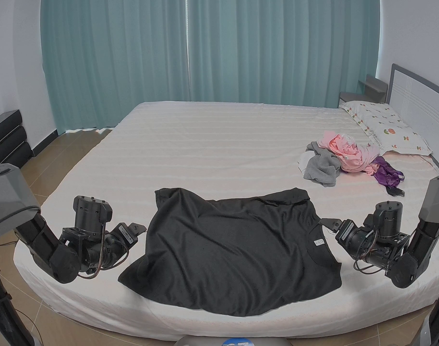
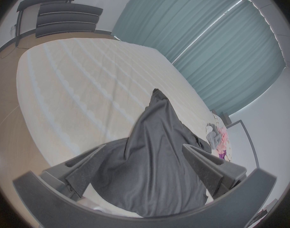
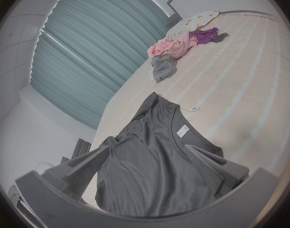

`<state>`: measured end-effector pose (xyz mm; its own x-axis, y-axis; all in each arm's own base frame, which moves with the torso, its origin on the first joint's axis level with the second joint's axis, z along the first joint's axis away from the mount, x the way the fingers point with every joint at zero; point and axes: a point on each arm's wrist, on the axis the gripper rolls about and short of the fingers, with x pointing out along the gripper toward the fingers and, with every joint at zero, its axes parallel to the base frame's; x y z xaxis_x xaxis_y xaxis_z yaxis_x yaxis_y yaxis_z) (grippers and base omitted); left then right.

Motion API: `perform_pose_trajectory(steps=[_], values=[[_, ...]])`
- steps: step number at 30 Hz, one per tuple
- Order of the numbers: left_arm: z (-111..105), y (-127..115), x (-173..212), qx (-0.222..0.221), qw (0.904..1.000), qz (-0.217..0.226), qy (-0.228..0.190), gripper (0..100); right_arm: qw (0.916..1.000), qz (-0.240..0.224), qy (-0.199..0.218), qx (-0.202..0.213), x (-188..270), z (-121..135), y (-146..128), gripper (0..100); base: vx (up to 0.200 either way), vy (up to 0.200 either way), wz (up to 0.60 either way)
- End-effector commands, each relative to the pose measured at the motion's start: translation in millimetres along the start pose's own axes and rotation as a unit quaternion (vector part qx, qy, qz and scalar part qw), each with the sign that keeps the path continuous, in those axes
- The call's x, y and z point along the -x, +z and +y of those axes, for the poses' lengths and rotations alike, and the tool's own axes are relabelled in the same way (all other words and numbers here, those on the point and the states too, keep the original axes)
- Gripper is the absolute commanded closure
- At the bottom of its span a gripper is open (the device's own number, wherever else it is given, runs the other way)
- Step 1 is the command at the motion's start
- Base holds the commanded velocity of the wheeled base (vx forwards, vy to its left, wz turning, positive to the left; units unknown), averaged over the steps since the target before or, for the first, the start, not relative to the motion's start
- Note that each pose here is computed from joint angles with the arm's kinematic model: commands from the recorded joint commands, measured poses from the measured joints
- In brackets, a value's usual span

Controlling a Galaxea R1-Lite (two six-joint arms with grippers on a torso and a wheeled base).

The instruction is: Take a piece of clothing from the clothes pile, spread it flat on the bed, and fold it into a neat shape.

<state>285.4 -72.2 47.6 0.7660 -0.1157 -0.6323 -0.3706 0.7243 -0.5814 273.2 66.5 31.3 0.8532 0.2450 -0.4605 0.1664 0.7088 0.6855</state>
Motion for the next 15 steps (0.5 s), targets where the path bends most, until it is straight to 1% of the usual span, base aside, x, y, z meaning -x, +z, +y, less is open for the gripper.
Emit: perform_pose_trajectory(steps=[1, 4, 7, 12, 15], values=[[6, -11, 9, 0.001, 0.9999, 0.014, 0.007, 0, 0.9999, -0.006, 0.011, -0.001, 11, -2, -3, 0, -0.200, 0.000, 0.00], [6, -14, 7, 0.021, 0.9996, 0.019, 0.009, 0, 0.9998, -0.008, 0.015, 0.001, 12, -4, -6, 0, -0.200, 0.000, 0.00], [9, -15, 7, 0.024, 0.9994, 0.022, 0.014, 0, 0.9998, -0.005, 0.018, 0.004, 13, -2, -10, 0, -0.200, 0.000, 0.00], [10, -17, 9, 0.023, 0.9993, 0.027, 0.014, 0, 0.9999, -0.002, 0.014, 0.005, 15, -3, -11, 0, 0.000, 0.000, 0.00], [10, -18, 9, 0.030, 0.9990, 0.029, 0.013, 0, 0.9999, 0.000, 0.014, 0.006, 15, -3, -13, 0, 0.000, 0.000, 0.00]])
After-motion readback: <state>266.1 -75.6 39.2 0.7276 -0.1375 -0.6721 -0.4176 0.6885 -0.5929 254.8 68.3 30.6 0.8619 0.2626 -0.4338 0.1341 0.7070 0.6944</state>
